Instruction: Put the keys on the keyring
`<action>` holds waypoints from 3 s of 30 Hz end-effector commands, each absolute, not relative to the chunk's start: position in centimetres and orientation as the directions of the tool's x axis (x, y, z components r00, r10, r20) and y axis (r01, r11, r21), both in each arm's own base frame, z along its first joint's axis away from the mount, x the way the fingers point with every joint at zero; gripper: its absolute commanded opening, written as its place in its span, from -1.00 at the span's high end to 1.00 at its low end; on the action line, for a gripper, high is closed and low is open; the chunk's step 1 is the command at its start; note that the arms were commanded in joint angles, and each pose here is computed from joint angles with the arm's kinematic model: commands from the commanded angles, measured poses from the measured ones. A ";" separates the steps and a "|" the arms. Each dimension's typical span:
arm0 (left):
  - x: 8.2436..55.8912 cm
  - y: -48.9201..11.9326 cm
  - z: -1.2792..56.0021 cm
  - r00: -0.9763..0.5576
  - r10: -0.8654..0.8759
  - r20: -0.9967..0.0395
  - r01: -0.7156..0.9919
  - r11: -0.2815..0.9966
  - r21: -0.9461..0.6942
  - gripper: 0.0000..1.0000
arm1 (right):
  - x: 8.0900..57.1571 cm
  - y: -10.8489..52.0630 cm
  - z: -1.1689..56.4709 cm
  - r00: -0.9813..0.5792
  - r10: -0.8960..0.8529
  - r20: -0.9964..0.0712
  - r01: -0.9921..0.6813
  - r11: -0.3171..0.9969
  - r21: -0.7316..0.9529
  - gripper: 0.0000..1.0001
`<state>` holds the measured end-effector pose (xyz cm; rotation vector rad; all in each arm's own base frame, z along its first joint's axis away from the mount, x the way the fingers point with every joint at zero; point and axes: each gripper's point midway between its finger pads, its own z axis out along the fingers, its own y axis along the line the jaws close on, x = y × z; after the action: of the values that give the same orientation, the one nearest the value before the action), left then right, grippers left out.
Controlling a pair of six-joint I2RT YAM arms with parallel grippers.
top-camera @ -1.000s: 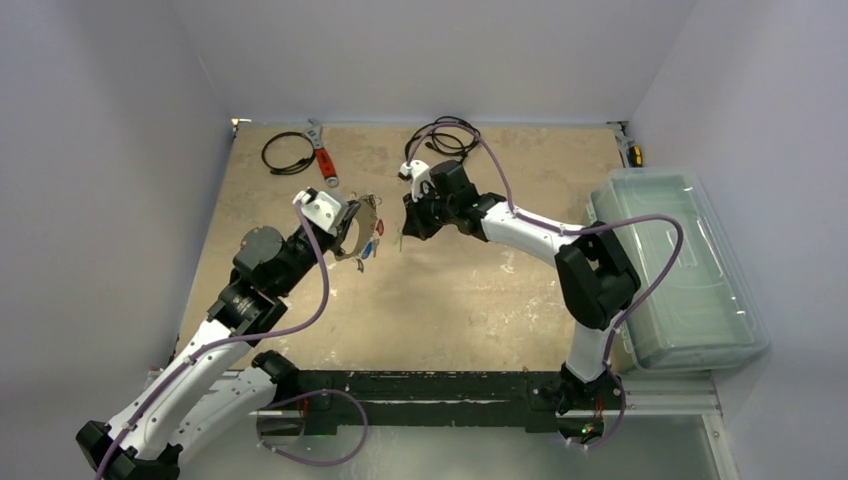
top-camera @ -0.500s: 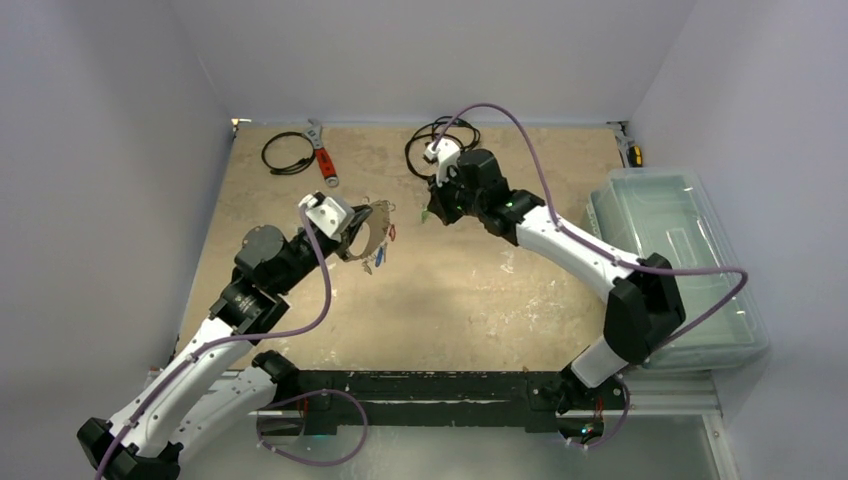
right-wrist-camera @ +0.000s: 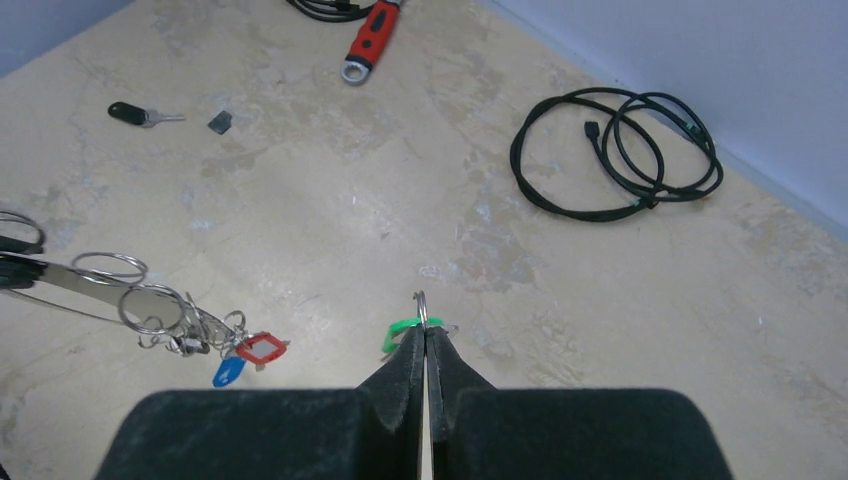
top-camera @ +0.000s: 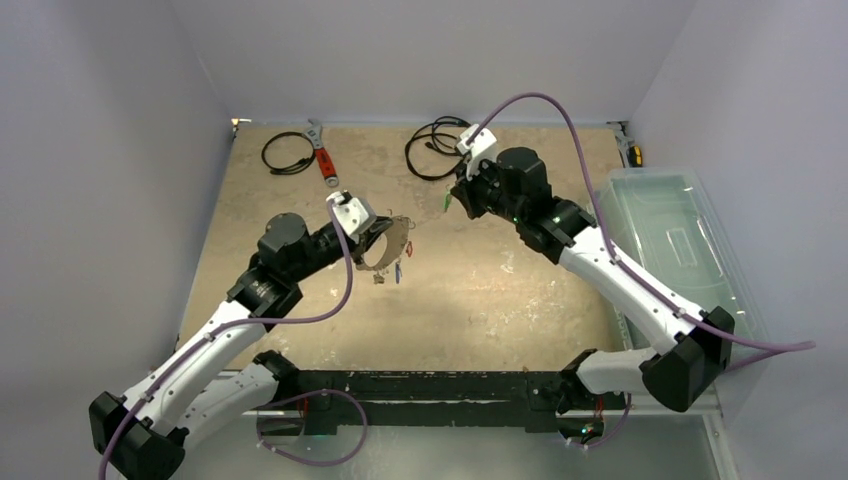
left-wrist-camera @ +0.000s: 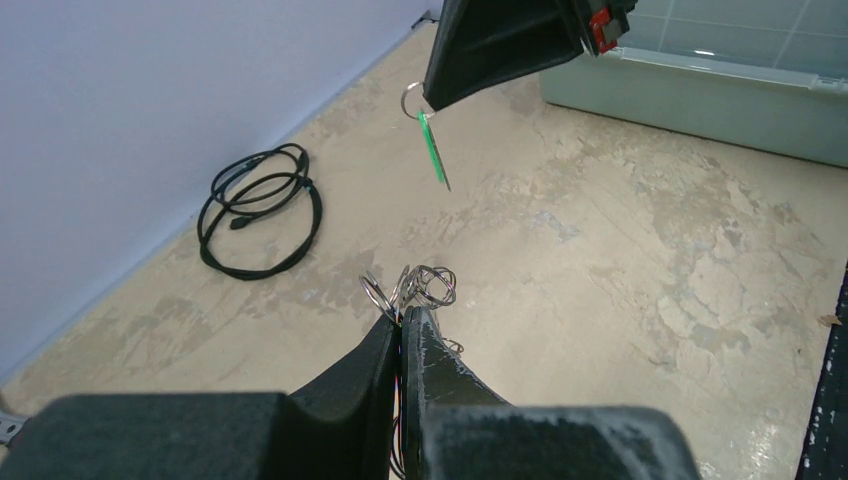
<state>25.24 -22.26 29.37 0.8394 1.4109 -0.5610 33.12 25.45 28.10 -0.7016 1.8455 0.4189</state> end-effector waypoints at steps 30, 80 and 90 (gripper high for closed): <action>23.7 -25.5 31.9 0.126 0.061 -0.990 0.887 0.441 0.140 1.00 | 23.7 29.8 33.3 -0.012 -0.281 -0.960 -0.963 0.261 -0.064 1.00; 23.7 -26.4 30.9 0.089 0.073 -0.993 0.909 0.401 0.111 1.00 | 25.5 33.3 32.1 -0.021 -0.317 -0.948 -0.963 0.260 -0.066 1.00; 23.6 -26.3 30.9 0.090 0.073 -0.993 0.910 0.400 0.112 1.00 | 25.9 33.1 31.9 -0.032 -0.326 -0.945 -0.956 0.285 -0.066 1.00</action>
<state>23.86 -25.78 26.89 0.9943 1.4577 -0.7801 25.07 32.60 29.29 -1.2631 1.6238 0.8242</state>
